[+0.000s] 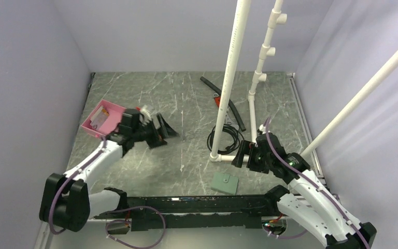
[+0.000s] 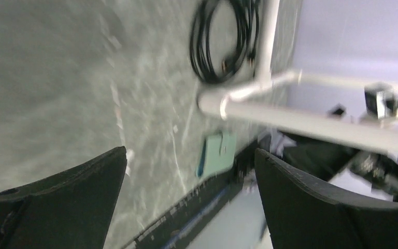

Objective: Put the credit cards into the card holder
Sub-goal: Move the card holder to the center of the board.

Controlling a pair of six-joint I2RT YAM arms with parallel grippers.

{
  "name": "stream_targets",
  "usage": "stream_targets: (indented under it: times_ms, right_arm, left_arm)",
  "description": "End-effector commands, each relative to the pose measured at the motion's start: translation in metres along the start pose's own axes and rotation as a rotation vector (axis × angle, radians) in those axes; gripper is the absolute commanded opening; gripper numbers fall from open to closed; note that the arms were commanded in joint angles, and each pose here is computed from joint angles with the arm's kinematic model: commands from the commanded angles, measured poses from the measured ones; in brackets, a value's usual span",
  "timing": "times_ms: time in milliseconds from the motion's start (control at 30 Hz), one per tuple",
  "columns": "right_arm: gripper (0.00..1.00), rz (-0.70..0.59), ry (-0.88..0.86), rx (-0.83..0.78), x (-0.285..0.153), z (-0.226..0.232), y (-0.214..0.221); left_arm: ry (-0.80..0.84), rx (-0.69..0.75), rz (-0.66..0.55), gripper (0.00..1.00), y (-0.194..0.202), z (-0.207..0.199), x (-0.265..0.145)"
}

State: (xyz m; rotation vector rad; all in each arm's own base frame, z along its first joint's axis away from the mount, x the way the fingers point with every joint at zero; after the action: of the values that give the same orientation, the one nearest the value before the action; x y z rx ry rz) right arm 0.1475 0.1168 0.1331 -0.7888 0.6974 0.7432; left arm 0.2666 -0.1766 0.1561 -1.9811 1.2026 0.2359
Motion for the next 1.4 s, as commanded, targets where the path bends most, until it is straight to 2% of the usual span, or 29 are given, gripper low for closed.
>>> stream_targets:
  times_ms: [0, 133, 200, 400, 567, 733, 867, 967, 1067, 1233, 1333, 1367]
  right_arm:
    - [0.91, 0.142, -0.160, 0.118, 0.010, 0.023, 0.028]
    - [0.85, 0.159, -0.145, 0.183, 0.021, 0.010, 0.040]
    - [0.79, 0.177, -0.155, 0.213, 0.029, 0.007, 0.047]
    - [0.65, 0.205, -0.111, 0.243, 0.050, -0.012, 0.062]
    - [0.61, 0.233, -0.090, 0.227, 0.053, -0.023, 0.072]
    - [0.42, 0.329, -0.229, 0.257, 0.058, -0.005, 0.088]
    - [0.38, 0.300, -0.392, 0.314, 0.059, 0.029, 0.078]
    - [0.38, 0.258, -0.460, 0.348, 0.062, 0.047, 0.066]
    - [0.38, 0.268, -0.500, 0.361, 0.067, 0.062, 0.064]
    - [0.38, 0.305, -0.473, 0.336, 0.076, 0.066, 0.073]
    - [0.38, 0.279, -0.443, 0.328, 0.077, 0.062, 0.071]
    - [0.38, 0.268, -0.420, 0.318, 0.077, 0.058, 0.070]
  left_arm:
    - [0.190, 0.029, 0.093, 0.97, 0.050, -0.059, 0.031]
    - [0.205, 0.055, 0.199, 0.92, 0.104, -0.077, 0.058]
    - [0.217, 0.059, 0.256, 0.84, 0.128, -0.084, 0.072]
    - [0.260, 0.037, 0.382, 0.68, 0.170, -0.097, 0.104]
    - [0.290, 0.001, 0.433, 0.66, 0.186, -0.098, 0.112]
    - [0.274, -0.051, 0.454, 0.59, 0.198, -0.091, 0.112]
    - [0.225, -0.066, 0.425, 0.57, 0.195, -0.083, 0.106]
    - [0.160, -0.058, 0.410, 0.56, 0.192, -0.075, 0.099]
    - [0.130, -0.048, 0.386, 0.54, 0.184, -0.068, 0.096]
    - [0.096, -0.057, 0.376, 0.35, 0.172, -0.055, 0.096]
    - [0.070, -0.055, 0.374, 0.17, 0.167, -0.048, 0.100]
    - [0.066, -0.052, 0.377, 0.07, 0.166, -0.047, 0.101]
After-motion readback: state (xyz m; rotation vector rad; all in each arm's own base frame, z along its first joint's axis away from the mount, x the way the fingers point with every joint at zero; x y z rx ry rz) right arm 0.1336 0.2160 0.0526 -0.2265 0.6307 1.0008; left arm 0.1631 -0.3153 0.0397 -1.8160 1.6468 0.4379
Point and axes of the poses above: each gripper's point midway between its finger pads, its own x axis out along the fingers, its own z axis along the line the jaws close on, y = z × x, the point moved 1 cm from there along -x, back along the fingers, and after that the axes turned 15 degrees about x, right-handed, at the moved point
